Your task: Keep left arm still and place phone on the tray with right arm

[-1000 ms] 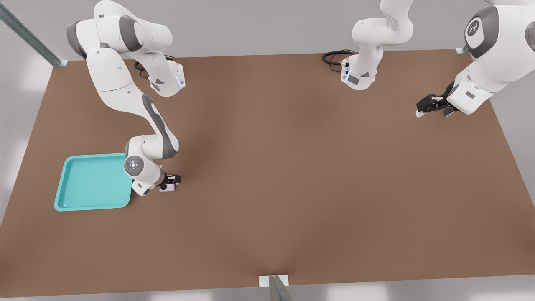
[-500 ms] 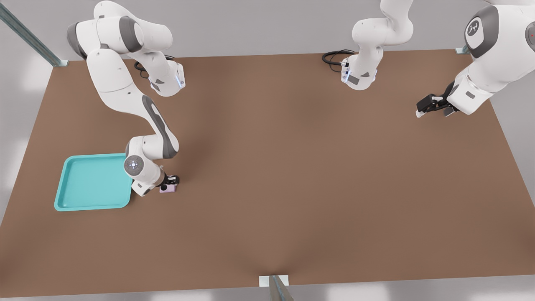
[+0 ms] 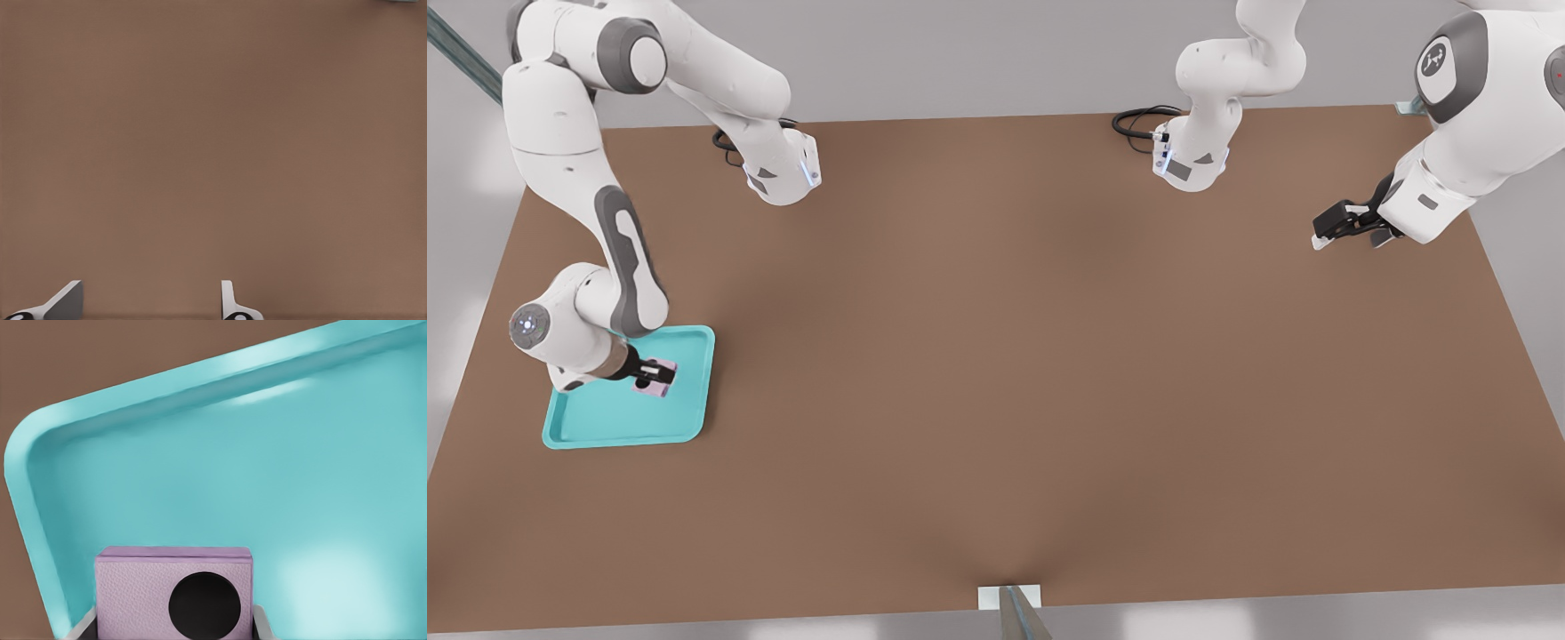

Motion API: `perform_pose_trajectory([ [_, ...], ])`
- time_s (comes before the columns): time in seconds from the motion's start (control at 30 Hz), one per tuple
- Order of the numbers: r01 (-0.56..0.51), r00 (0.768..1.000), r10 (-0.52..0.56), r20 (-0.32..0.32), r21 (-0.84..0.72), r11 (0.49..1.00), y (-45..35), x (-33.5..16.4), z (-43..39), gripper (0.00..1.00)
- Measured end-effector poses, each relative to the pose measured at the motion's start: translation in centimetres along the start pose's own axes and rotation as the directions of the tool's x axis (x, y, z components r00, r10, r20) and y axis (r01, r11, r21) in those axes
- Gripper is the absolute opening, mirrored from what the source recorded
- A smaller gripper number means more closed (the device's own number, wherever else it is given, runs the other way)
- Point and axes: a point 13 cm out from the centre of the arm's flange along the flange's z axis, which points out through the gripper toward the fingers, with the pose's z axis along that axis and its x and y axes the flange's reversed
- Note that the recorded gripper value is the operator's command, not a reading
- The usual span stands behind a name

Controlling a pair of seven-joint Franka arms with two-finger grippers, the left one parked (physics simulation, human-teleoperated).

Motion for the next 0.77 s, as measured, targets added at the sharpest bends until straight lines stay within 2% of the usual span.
perform_pose_trajectory([
  [0.03, 0.012, 1.000, -0.012, -0.010, -0.002, 1.000, -0.3, 0.2, 0.7, 0.79],
  [0.07, 0.023, 1.000, -0.023, -0.021, -0.004, 1.000, -0.6, 0.5, 1.4, 0.85],
  [0.1, 0.035, 0.999, -0.035, -0.029, -0.005, 0.999, -0.8, 0.7, 1.9, 1.00],
  [0.17, 0.058, 0.998, -0.058, -0.013, -0.003, 0.998, -1.1, 0.1, 1.2, 1.00],
  [0.23, 0.096, 0.993, -0.097, 0.061, 0.008, 0.995, -0.6, -2.9, -3.6, 1.00],
  [0.27, 0.124, 0.983, -0.126, 0.133, 0.020, 0.992, 0.3, -6.2, -8.9, 1.00],
  [0.3, 0.165, 0.962, -0.168, 0.217, 0.032, 0.986, 2.4, -9.9, -15.7, 1.00],
  [0.33, 0.224, 0.930, -0.226, 0.292, 0.040, 0.974, 6.1, -12.6, -22.6, 1.00],
  [0.37, 0.294, 0.896, -0.293, 0.332, 0.049, 0.955, 10.7, -13.6, -27.6, 1.00],
  [0.43, 0.415, 0.837, -0.415, 0.356, 0.082, 0.906, 19.4, -11.3, -35.1, 1.00],
  [0.47, 0.440, 0.823, -0.454, 0.342, 0.122, 0.890, 21.8, -9.0, -37.9, 1.00],
  [0.5, 0.454, 0.818, -0.474, 0.326, 0.141, 0.880, 23.5, -6.6, -40.0, 1.00],
  [0.57, 0.457, 0.828, -0.476, 0.297, 0.136, 0.879, 24.8, -2.8, -42.9, 1.00],
  [0.77, 0.421, 0.887, -0.429, 0.173, 0.079, 0.903, 24.0, 3.1, -43.3, 1.00],
])
